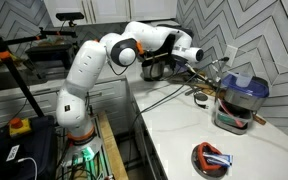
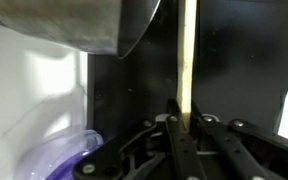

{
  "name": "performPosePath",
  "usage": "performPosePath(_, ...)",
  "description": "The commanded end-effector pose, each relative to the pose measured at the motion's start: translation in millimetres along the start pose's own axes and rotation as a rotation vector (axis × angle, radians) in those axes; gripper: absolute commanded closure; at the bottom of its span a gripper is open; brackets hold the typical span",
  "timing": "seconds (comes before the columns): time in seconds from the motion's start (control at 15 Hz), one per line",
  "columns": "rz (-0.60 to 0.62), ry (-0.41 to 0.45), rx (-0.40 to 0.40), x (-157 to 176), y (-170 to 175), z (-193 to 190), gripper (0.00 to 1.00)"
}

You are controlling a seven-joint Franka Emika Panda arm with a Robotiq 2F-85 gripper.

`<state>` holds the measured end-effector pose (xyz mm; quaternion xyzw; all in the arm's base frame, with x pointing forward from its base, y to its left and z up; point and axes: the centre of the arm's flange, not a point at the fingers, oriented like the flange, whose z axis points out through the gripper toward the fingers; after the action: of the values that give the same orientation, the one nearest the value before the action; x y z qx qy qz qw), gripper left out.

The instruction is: Place the slotted spoon in the silver holder upright

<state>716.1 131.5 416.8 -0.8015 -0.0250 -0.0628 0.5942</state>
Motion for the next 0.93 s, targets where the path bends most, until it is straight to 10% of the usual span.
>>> performPosePath(0.0, -0.184, -0.073, -0.033, -18.6, -43.4, -17.3, 0.97)
performPosePath(0.27, -0.393, -0.177, -0.05, -41.9, -66.3, -26.9, 0.97)
performPosePath(0.6, -0.674, -0.099, -0.084, -50.6, -86.0, -33.3, 0.97)
performPosePath(0.87, -0.651, -0.119, -0.074, -31.6, -93.0, -32.2, 0.97)
